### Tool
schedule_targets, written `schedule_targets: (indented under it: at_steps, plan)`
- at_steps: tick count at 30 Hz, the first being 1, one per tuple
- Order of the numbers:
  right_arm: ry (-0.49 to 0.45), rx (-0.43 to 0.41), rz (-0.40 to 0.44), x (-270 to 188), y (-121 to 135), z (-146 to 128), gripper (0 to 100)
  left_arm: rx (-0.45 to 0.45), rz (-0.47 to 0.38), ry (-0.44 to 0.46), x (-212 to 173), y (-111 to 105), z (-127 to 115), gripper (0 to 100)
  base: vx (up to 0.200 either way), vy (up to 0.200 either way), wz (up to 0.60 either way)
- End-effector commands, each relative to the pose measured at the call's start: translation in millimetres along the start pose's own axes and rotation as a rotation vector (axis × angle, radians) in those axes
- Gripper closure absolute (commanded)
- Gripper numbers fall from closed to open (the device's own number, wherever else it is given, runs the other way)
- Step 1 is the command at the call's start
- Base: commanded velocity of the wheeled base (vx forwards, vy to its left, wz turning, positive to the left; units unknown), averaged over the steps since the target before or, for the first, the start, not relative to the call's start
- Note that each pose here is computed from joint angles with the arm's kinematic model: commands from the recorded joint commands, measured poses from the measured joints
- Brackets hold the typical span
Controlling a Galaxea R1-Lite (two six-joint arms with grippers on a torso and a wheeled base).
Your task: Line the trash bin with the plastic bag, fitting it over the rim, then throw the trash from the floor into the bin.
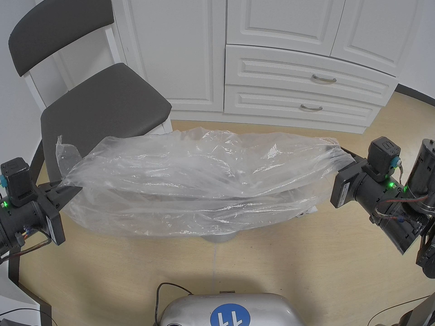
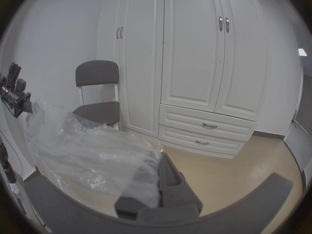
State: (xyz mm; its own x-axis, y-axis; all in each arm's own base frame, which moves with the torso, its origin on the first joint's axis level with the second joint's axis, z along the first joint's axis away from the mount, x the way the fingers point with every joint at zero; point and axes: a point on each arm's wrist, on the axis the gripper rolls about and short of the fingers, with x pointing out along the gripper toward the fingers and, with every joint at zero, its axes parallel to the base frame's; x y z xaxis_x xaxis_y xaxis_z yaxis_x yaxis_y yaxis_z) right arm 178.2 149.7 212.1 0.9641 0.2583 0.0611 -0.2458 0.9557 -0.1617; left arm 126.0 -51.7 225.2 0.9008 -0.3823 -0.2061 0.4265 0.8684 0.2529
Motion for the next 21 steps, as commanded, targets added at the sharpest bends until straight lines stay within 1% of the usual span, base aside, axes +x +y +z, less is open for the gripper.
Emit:
schedule_targets:
  at_steps: [1, 11, 12, 17, 21]
  plan:
    - [0.019, -0.010, 0.000, -1, 0, -3, 100, -0.010, 0.020, 0.022, 11, 4, -3, 100, 0.000, 0.000, 0.00]
    - [0.027, -0.023, -0.018, 0, 0, -3, 100, -0.018, 0.044, 0.030, 15, 8, -4, 100, 0.000, 0.000, 0.00]
    - [0.028, -0.025, -0.036, 0, -1, -3, 100, -0.023, 0.062, 0.030, 15, 11, -3, 100, 0.000, 0.000, 0.00]
    - [0.034, -0.028, -0.061, 2, -3, -3, 100, -0.029, 0.096, 0.025, 16, 17, -3, 100, 0.000, 0.000, 0.00]
    - [0.038, -0.030, -0.068, 4, -3, -4, 100, -0.029, 0.101, 0.020, 16, 17, -3, 100, 0.000, 0.000, 0.00]
